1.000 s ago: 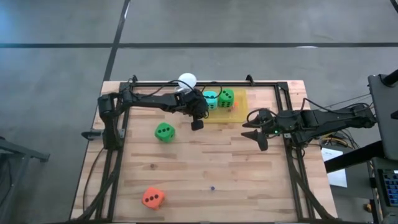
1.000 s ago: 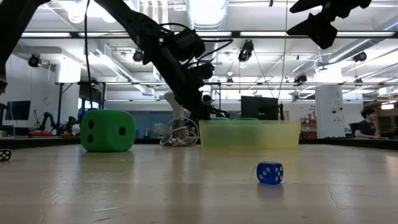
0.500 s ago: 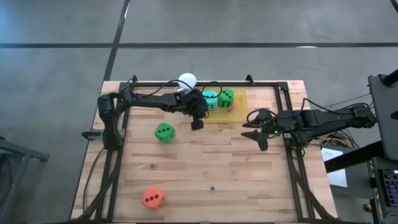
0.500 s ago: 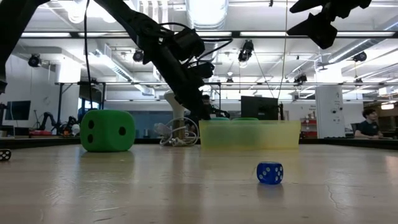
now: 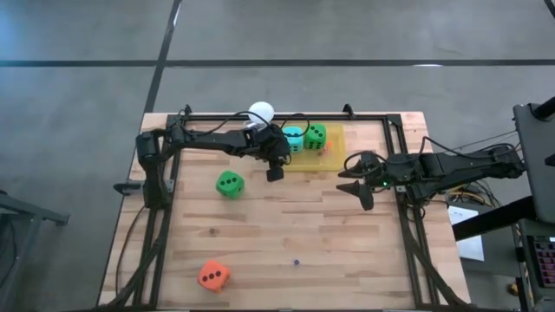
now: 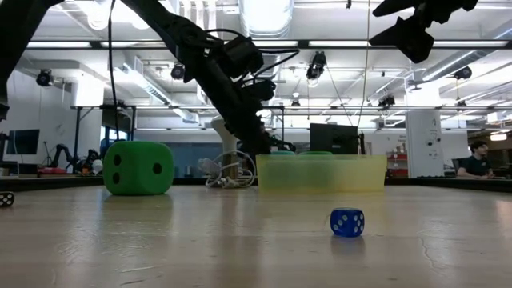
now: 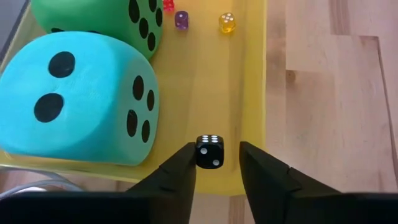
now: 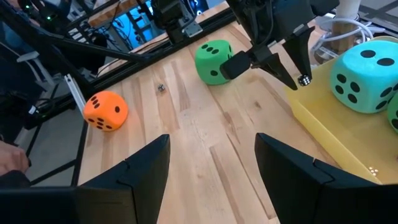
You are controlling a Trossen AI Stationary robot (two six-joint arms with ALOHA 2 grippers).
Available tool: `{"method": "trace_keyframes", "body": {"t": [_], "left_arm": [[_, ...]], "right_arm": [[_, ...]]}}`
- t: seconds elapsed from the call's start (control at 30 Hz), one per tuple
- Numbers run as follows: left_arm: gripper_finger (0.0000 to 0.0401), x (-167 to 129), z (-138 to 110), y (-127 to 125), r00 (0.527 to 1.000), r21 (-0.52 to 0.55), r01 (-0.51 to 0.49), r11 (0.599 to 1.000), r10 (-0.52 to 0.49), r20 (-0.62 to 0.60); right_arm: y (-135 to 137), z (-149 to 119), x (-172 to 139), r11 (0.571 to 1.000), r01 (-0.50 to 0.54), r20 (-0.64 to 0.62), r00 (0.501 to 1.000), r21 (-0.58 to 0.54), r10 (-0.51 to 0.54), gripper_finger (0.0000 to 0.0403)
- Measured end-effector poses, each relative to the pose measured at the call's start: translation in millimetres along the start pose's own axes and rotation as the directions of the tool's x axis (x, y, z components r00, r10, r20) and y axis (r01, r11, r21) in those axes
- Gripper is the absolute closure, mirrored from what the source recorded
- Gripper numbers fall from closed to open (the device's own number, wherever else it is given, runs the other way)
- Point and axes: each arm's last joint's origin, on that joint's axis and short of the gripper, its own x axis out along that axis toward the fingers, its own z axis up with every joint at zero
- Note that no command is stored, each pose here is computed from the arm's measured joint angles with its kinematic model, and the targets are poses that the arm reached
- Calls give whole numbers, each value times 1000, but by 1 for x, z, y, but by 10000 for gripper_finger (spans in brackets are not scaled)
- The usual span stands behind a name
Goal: Pick & Place Dice
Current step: Put the top small black dice into the yellow bin
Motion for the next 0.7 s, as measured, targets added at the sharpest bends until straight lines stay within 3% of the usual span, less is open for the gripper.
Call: {"method": "trace_keyframes", "body": {"t": [0.3, 0.4, 0.7], "left_arm": [[220, -1, 1, -2, 999, 36, 47, 998, -48, 14], [213, -2, 0, -5, 992, 68, 128, 990, -129, 11], [212, -5, 4, -1, 996, 78, 86, 993, -86, -10]], "right_arm": [[0, -1, 3, 1000, 10, -11, 1000, -3, -10, 175], [0, -2, 5, 1000, 15, -19, 1000, -1, -15, 175], [0, -2, 7, 1000, 17, -27, 999, 2, -17, 175]]}}
